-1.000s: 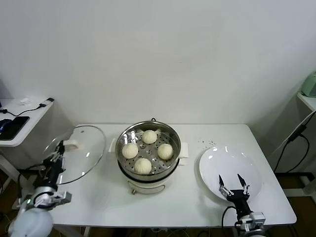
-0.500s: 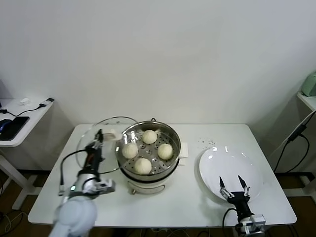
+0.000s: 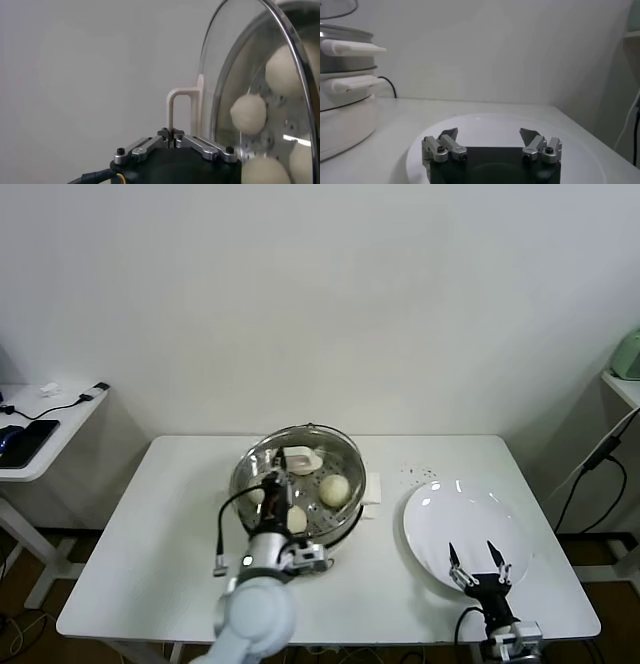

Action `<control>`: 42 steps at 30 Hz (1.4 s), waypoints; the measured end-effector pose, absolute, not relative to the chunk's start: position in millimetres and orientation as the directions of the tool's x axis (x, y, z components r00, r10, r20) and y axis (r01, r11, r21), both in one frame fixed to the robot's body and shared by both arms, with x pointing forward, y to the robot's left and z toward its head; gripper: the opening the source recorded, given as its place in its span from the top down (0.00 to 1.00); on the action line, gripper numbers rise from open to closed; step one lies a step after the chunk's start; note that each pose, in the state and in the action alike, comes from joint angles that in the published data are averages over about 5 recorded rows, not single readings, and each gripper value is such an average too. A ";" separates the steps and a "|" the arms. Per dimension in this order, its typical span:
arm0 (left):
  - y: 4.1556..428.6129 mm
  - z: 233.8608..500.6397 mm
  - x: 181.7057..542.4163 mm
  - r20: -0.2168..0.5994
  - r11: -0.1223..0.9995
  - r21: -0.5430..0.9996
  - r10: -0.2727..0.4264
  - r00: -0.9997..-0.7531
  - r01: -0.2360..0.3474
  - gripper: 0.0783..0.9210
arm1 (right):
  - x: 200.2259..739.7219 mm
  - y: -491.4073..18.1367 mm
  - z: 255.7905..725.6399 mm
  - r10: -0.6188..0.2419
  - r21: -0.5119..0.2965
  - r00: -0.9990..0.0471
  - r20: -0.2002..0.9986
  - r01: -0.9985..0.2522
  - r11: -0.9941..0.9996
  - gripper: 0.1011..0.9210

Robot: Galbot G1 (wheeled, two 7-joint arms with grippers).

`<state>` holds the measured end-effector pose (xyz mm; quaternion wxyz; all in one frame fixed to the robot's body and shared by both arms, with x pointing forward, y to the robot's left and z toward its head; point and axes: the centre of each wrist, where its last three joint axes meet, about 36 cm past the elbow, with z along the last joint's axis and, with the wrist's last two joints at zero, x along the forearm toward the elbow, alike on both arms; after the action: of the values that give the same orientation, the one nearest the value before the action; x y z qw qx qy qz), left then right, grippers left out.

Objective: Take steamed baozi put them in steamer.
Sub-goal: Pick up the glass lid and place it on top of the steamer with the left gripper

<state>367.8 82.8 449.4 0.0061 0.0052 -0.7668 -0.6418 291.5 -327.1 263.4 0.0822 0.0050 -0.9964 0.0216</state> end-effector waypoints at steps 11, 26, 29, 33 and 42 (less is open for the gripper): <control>58.4 434.0 374.3 0.007 0.108 0.994 -0.026 -1.000 0.004 0.94 | 291.4 -327.7 260.9 0.018 -0.044 -0.989 0.149 0.011 0.999 0.12; 67.4 412.8 386.1 -0.011 0.017 1.000 -0.050 -0.999 -0.011 0.94 | 289.2 -328.4 256.0 0.024 -0.054 -0.989 0.146 0.017 0.998 0.12; 69.9 409.7 387.4 -0.014 0.005 1.000 -0.052 -0.999 -0.014 0.94 | 288.6 -328.5 255.5 0.023 -0.056 -0.989 0.145 0.015 0.998 0.12; 71.6 407.2 386.9 -0.015 -0.002 1.000 -0.052 -0.999 -0.015 0.94 | 289.4 -328.4 255.5 0.022 -0.057 -0.990 0.142 0.014 0.998 0.12; 69.3 403.5 385.4 -0.010 0.012 1.000 -0.048 -0.999 -0.010 0.94 | 292.4 -326.1 254.8 0.018 -0.061 -0.990 0.138 0.010 0.998 0.12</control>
<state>385.4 69.3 403.5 0.0135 0.0207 -0.7111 -0.7026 292.4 -326.1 254.8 0.0694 -0.0071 -0.9971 0.0301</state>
